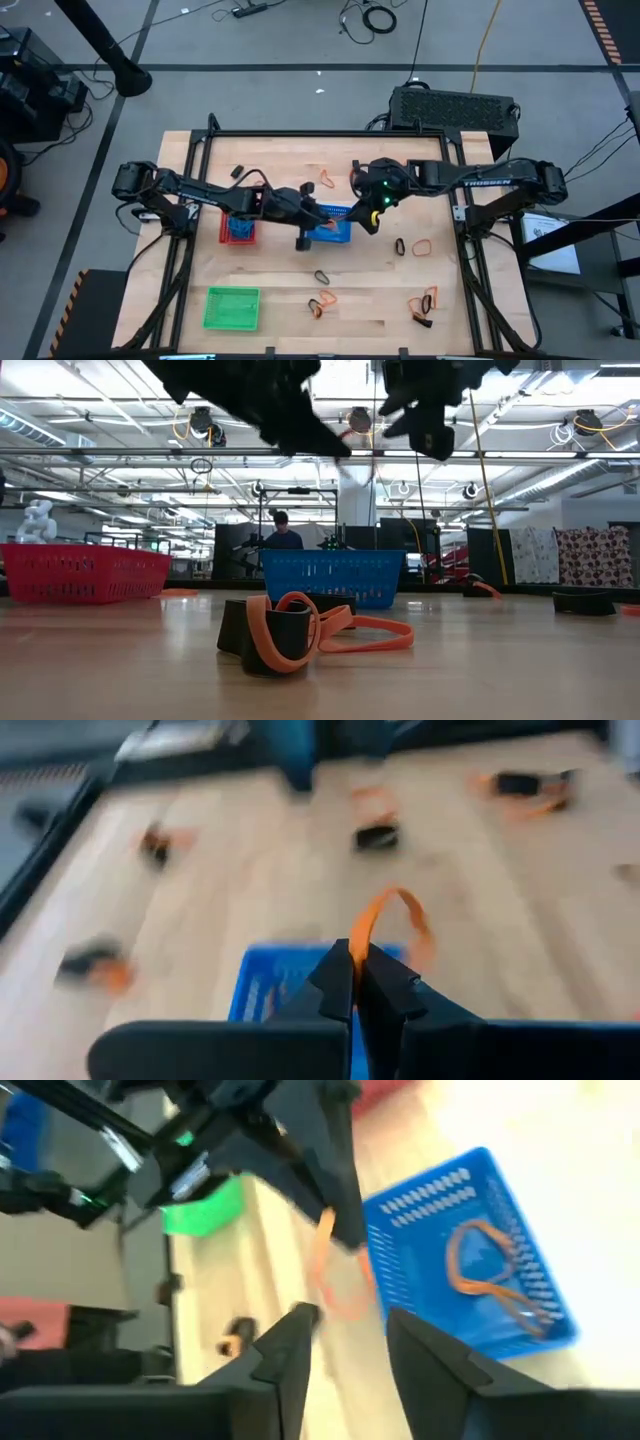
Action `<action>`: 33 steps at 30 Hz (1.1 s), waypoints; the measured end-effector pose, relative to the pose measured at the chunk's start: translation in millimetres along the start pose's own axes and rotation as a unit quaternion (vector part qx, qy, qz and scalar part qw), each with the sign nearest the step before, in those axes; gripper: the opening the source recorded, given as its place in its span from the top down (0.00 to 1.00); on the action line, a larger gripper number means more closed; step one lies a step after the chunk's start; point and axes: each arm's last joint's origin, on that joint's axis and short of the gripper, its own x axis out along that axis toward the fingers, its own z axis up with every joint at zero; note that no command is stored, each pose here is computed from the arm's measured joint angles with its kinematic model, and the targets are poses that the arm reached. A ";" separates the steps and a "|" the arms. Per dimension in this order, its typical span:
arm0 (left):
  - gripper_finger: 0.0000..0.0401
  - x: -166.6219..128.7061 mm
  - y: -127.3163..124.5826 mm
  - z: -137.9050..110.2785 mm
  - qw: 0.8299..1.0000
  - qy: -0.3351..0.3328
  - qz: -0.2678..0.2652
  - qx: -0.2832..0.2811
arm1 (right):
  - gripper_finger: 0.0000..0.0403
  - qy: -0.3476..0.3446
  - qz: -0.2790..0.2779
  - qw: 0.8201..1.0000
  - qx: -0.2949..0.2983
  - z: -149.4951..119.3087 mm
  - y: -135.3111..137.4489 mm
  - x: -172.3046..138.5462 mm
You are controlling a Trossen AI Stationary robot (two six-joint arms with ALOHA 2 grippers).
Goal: Sort rubber bands into baskets
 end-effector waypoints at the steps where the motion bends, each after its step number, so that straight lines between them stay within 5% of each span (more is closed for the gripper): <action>1: 0.98 0.8 0.7 -2.9 1.000 0.014 0.016 -0.017 | 0.68 0.003 -0.009 1.000 -0.008 -0.1 -2.7 -0.6; 8: 0.98 4.7 7.5 -16.6 0.984 0.065 0.066 -0.151 | 0.65 -0.016 -0.113 0.990 -0.085 0.0 -13.3 -2.5; 16: 0.99 13.0 13.8 -37.3 0.948 0.133 0.087 -0.277 | 0.66 -0.007 -0.136 0.981 -0.141 -0.9 -15.7 -2.2; 28: 0.99 36.0 11.2 -30.9 0.931 0.200 0.106 -0.285 | 0.66 0.006 -0.139 0.978 -0.157 -2.8 -16.8 -2.0; 33: 0.97 48.6 9.2 -22.3 0.939 0.203 0.093 -0.261 | 0.66 0.027 -0.145 0.978 -0.150 -6.7 -18.5 -2.6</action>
